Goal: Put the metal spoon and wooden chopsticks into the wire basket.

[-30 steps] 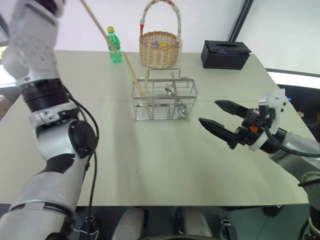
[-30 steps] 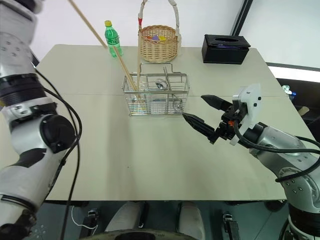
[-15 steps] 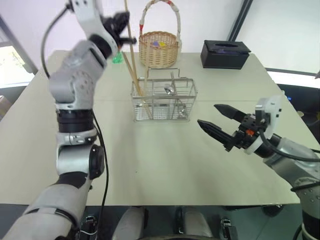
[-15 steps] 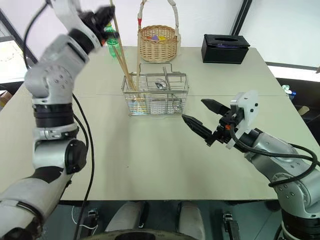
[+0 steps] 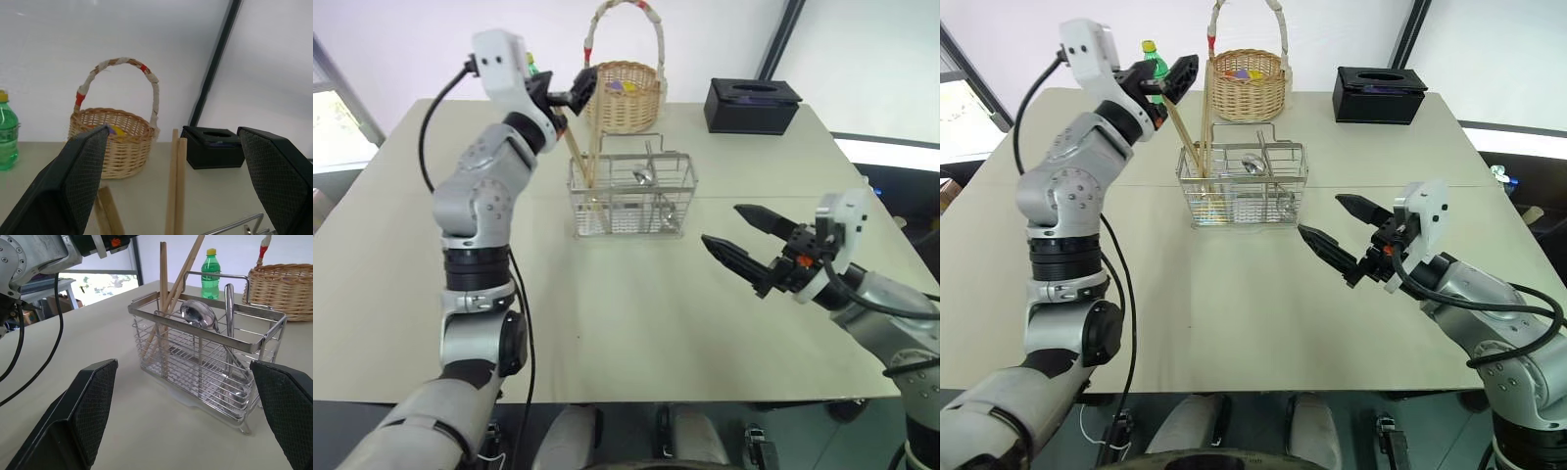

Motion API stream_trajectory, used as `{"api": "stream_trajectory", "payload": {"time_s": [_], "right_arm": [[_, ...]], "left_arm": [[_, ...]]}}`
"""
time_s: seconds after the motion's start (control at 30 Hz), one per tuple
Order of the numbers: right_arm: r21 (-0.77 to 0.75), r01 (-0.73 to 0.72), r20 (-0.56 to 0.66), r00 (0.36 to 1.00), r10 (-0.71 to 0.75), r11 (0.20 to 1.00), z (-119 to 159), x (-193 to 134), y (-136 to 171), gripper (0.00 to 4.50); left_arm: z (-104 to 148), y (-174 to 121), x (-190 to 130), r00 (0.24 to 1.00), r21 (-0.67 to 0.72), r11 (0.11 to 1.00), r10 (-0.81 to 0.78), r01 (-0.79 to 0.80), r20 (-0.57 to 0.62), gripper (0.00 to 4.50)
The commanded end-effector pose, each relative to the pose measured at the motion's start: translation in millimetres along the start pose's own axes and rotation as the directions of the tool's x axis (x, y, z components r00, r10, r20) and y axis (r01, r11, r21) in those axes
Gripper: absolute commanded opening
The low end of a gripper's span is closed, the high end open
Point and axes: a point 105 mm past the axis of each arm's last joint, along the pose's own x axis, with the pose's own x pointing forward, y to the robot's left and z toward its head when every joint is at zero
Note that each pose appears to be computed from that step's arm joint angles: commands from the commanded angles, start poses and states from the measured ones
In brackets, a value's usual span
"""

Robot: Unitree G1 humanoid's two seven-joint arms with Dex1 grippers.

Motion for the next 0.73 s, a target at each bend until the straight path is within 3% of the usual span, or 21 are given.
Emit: {"api": "stream_trajectory", "payload": {"time_s": [0.03,0.13,0.4,0.6,0.73], "right_arm": [[-0.059,-0.007,0.030,1.000,0.009,0.998,12.4,-0.7,-5.8,4.50],[-0.096,-0.018,0.011,1.000,0.019,0.995,14.2,-0.7,-14.5,4.50],[-0.168,-0.034,-0.045,0.999,0.027,0.985,16.5,-5.0,-40.6,4.50],[-0.169,-0.096,-0.099,0.992,0.080,0.981,10.5,-8.6,-40.8,4.50],[-0.164,-0.111,-0.107,0.990,0.094,0.980,8.1,-10.1,-38.6,4.50]], "left_arm": [[42.2,8.2,-12.8,0.997,0.081,0.995,-0.060,0.055,0.056,4.46],[49.4,26.0,-31.6,0.993,0.204,0.972,-0.112,0.115,-0.026,4.46],[24.1,60.8,-103.0,0.901,0.430,0.831,-0.178,0.353,-0.397,4.46],[-1.0,56.2,-143.0,0.806,0.413,0.772,-0.207,0.483,-0.555,4.46],[-4.4,52.8,-150.0,0.796,0.413,0.762,-0.212,0.498,-0.567,4.46]]}}
